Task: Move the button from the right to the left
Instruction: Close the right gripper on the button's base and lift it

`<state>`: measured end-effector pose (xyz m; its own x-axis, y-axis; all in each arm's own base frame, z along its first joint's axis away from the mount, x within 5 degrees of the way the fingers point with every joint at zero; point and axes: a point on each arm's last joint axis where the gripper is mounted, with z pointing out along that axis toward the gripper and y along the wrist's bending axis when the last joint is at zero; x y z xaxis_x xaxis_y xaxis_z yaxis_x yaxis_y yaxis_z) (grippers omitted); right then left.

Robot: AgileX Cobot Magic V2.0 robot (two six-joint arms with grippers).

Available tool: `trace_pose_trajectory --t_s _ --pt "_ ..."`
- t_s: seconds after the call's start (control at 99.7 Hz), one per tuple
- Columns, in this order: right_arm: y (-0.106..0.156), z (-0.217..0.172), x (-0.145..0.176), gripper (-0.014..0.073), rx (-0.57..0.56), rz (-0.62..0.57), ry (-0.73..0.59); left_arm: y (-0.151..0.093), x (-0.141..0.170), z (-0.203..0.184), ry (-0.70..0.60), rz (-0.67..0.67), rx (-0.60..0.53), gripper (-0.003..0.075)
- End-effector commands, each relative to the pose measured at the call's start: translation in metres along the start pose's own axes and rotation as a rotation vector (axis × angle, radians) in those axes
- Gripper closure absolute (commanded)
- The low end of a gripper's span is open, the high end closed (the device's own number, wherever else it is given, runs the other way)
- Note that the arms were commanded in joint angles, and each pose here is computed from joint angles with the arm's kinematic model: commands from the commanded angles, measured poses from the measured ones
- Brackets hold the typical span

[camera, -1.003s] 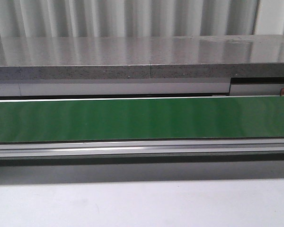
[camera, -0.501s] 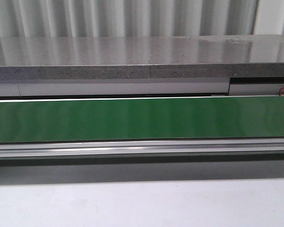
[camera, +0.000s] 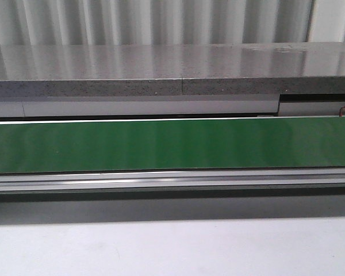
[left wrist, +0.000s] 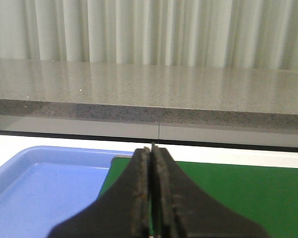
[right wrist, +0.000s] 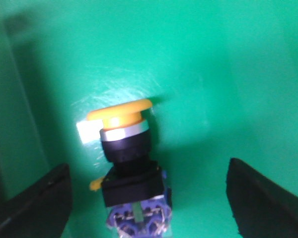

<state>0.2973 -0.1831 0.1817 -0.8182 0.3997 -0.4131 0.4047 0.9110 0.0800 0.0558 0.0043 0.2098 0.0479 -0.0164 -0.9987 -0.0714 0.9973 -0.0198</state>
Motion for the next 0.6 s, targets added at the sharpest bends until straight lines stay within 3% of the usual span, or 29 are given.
trace_pose_trajectory --t_s 0.0,0.201,0.271,0.441,0.592 --pt "-0.003 -0.011 -0.014 -0.0028 0.019 -0.001 -0.096 -0.001 -0.001 -0.002 -0.092 -0.009 0.021 0.074" --pt "-0.005 0.005 -0.012 -0.0013 0.018 0.007 -0.065 -0.001 -0.001 -0.002 -0.092 -0.009 0.021 0.074" --pt "-0.006 0.009 -0.011 0.0055 0.015 0.012 -0.055 -0.001 -0.001 -0.002 -0.092 -0.009 0.021 0.074" --pt "-0.005 0.007 -0.012 0.0317 0.012 0.013 -0.058 -0.001 -0.001 -0.002 -0.092 -0.009 0.021 0.074" --pt "-0.001 -0.01 -0.02 0.034 -0.007 0.026 -0.092 -0.001 -0.001 -0.002 -0.092 -0.009 0.021 0.074"
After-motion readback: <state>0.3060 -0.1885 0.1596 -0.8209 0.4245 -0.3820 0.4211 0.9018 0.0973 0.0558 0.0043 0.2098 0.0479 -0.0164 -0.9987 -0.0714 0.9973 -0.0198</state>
